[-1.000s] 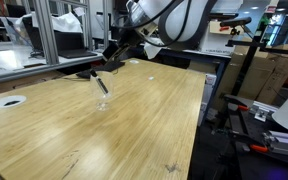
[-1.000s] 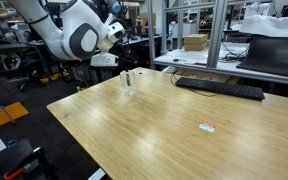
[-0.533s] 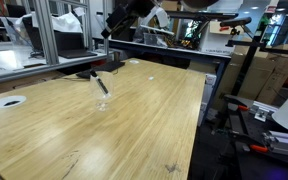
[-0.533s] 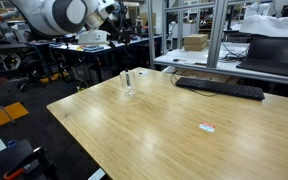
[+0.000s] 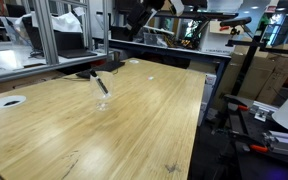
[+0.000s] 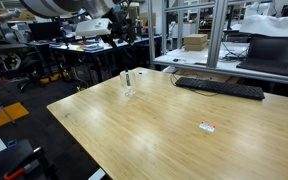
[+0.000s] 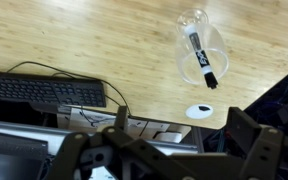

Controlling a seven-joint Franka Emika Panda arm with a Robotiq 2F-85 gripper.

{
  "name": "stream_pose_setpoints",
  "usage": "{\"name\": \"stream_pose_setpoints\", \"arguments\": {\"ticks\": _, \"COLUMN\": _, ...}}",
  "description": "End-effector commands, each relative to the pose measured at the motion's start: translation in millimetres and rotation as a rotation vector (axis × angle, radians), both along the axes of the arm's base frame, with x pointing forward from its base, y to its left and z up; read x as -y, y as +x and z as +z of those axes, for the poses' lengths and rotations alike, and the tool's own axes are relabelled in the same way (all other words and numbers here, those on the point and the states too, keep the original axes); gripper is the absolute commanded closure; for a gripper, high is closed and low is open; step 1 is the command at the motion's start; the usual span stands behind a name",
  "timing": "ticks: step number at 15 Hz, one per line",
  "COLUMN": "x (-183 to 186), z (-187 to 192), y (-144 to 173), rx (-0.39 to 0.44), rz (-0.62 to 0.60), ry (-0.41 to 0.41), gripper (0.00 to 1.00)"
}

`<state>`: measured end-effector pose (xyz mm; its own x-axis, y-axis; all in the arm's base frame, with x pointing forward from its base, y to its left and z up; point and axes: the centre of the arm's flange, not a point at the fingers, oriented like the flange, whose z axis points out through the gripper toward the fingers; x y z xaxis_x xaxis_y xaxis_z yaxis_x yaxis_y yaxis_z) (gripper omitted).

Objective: Put the marker in the cup

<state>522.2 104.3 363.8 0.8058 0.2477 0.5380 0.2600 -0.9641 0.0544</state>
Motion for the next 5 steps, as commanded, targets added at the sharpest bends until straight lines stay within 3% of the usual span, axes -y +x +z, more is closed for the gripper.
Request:
{"name": "stream_pose_setpoints", "arguments": {"ticks": 1, "x": 12.3, "z": 4.7, "y": -9.4, "rx": -0.070, "rz": -0.002, "ry": -0.045, "gripper": 0.00}}
{"name": "stream_pose_setpoints", "arguments": {"ticks": 5, "x": 17.2, "z": 1.1, "y": -10.8, "rx": -0.122, "rz": -0.002, "ry": -0.086, "gripper": 0.00}}
